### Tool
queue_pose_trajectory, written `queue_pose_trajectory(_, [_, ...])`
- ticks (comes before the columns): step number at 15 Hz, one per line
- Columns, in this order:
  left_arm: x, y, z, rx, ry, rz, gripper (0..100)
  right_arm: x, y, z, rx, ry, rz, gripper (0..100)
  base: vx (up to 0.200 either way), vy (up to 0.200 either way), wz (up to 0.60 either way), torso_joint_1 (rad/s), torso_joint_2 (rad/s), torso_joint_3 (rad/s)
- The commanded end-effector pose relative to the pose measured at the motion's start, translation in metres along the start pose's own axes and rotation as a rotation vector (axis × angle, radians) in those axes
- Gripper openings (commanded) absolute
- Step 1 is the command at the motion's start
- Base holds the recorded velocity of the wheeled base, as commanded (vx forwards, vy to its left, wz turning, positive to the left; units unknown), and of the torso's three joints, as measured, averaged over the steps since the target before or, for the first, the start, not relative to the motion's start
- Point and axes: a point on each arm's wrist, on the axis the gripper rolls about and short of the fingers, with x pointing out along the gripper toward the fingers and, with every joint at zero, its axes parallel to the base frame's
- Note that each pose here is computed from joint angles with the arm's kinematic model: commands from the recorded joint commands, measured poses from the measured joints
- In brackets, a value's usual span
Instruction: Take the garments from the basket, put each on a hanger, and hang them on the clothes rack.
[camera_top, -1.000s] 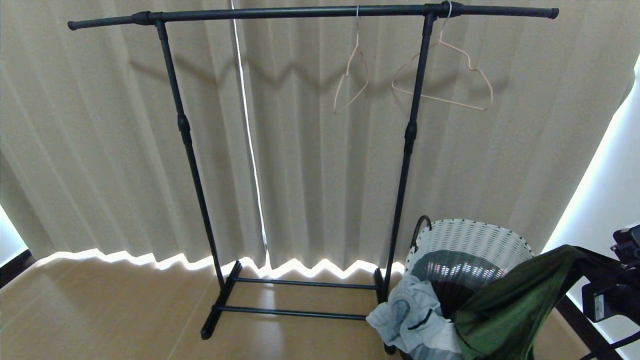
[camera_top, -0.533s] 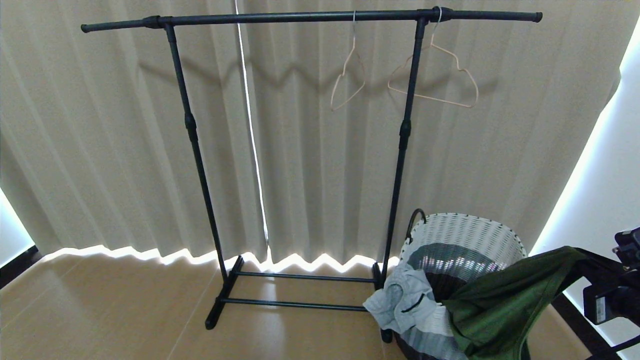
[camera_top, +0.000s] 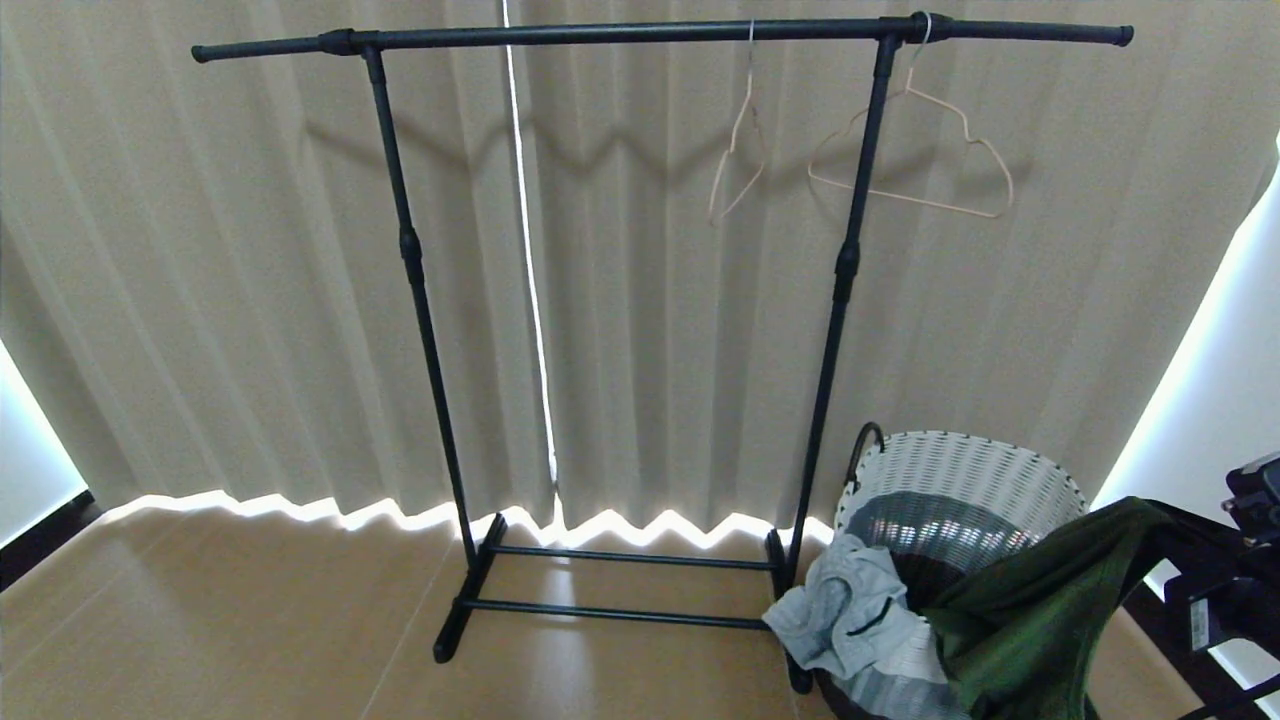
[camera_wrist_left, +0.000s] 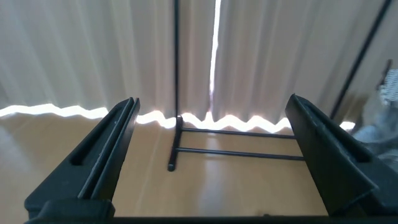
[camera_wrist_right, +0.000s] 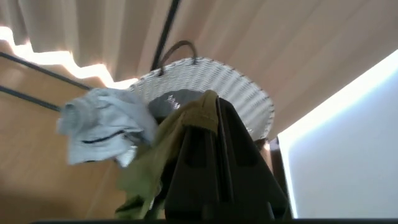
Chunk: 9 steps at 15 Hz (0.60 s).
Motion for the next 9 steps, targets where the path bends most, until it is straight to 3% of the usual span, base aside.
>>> queue_pose_trajectory(1, [0.0000, 0.0000, 0.0000, -0.001, 0.001, 0.001, 100, 0.0003, 0.0001, 0.0000, 0.001, 0.001, 0.000, 0, 0.000, 0.200, 0.00, 0.017, 0.01, 0.002])
queue_pose_trajectory(3, [0.0000, 0.0000, 0.0000, 0.001, 0.001, 0.001, 100, 0.0002, 0.0002, -0.0004, -0.001, 0.002, 0.001, 0, 0.000, 0.200, 0.00, -0.005, 0.00, 0.005])
queue_pose_trajectory(9, [0.0000, -0.0001, 0.0000, 0.008, 0.001, -0.002, 100, 0.0000, 0.0026, -0.0042, -0.004, 0.037, 0.020, 0, 0.000, 0.000, 0.00, 0.000, 0.00, 0.000])
